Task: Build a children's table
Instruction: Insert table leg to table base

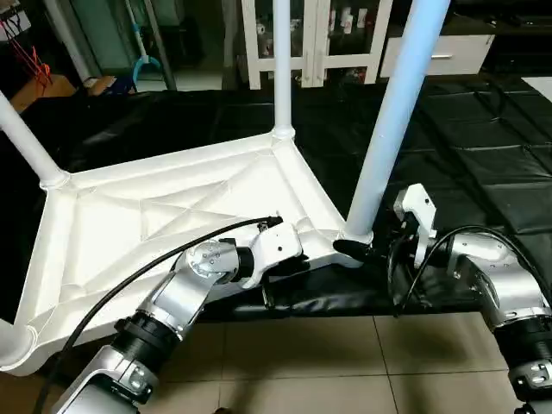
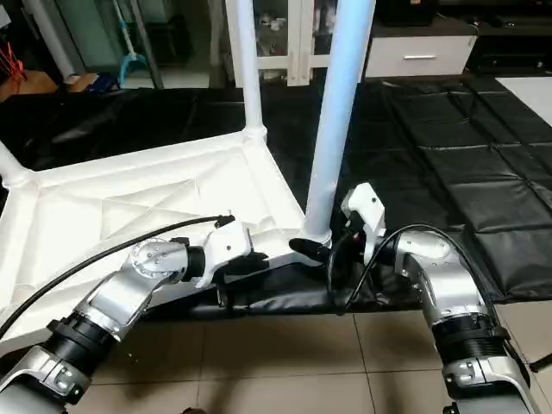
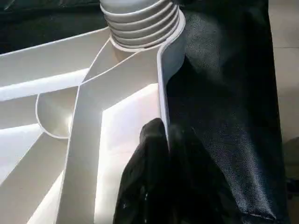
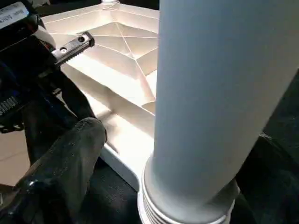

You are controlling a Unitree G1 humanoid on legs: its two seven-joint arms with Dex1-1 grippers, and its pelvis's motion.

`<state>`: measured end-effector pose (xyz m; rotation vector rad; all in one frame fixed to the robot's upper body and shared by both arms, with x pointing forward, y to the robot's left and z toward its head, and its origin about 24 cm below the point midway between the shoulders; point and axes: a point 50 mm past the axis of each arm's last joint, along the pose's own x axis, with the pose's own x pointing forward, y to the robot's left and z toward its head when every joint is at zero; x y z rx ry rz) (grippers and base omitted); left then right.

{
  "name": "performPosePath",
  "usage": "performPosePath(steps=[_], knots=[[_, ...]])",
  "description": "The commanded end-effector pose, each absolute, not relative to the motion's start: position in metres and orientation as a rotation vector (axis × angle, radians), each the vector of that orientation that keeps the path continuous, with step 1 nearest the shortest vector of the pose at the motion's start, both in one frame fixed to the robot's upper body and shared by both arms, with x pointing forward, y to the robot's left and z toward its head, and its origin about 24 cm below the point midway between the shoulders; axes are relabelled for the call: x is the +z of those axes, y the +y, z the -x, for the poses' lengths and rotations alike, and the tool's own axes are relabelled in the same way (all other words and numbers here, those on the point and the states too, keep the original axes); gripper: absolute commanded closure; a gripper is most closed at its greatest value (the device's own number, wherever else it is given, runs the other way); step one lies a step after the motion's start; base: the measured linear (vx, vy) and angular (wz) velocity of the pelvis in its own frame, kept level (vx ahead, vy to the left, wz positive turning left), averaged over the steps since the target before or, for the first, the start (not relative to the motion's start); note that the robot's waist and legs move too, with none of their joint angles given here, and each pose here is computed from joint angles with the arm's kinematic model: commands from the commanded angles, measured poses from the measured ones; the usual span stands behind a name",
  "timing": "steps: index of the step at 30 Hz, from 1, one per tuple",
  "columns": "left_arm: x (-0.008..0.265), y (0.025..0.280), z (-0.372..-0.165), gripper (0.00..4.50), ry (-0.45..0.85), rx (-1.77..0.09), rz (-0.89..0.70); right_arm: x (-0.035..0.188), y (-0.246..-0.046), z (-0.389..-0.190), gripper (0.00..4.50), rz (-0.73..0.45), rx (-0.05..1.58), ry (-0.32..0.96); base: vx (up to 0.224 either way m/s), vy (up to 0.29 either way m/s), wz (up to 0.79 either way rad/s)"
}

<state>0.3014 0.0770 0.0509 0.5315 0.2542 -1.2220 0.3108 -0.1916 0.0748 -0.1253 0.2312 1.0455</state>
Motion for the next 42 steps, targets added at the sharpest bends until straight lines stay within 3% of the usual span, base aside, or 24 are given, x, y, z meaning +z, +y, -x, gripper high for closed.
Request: performPosePath(steps=[1,3,4,9,10,13,20,24,34,42], knots=[[0.049,0.072,-0.297,4.5,0.257,-1.289,-0.558,0.078,-0.195,-0.311,0.54,0.124,1.055,0.236,0.0,0.0,0.0],[0.049,0.072,-0.297,4.5,0.258,-1.295,-0.559,0.078,-0.197,-0.311,0.6,0.127,1.06,0.253,0.0,0.0,0.0],[0.049,0.072,-0.297,4.5,0.258,-1.299,-0.561,0.078,-0.198,-0.312,0.88,0.127,1.061,0.258,0.0,0.0,0.0],[0.05,0.073,-0.296,4.5,0.259,-1.318,-0.564,0.077,-0.196,-0.314,1.07,0.128,1.075,0.268,0.0,0.0,0.0],[0.05,0.072,-0.296,4.5,0.259,-1.319,-0.565,0.078,-0.195,-0.315,1.39,0.129,1.08,0.268,0.0,0.0,0.0],[0.05,0.073,-0.296,4.5,0.26,-1.32,-0.566,0.078,-0.195,-0.315,1.42,0.127,1.086,0.268,0.0,0.0,0.0],[0.049,0.074,-0.294,4.5,0.27,-1.336,-0.567,0.079,-0.196,-0.316,2.23,0.132,1.105,0.273,0.0,0.0,0.0],[0.048,0.074,-0.293,4.5,0.276,-1.347,-0.57,0.077,-0.196,-0.316,2.42,0.135,1.096,0.272,0.0,0.0,0.0],[0.049,0.07,-0.307,4.5,0.291,-1.227,-0.569,0.061,-0.19,-0.335,2.49,0.122,0.752,0.254,0.0,0.0,0.0],[0.06,0.057,-0.335,4.5,0.237,-0.924,-0.529,0.056,-0.171,-0.355,2.5,0.06,0.345,0.203,0.0,0.0,0.0]])
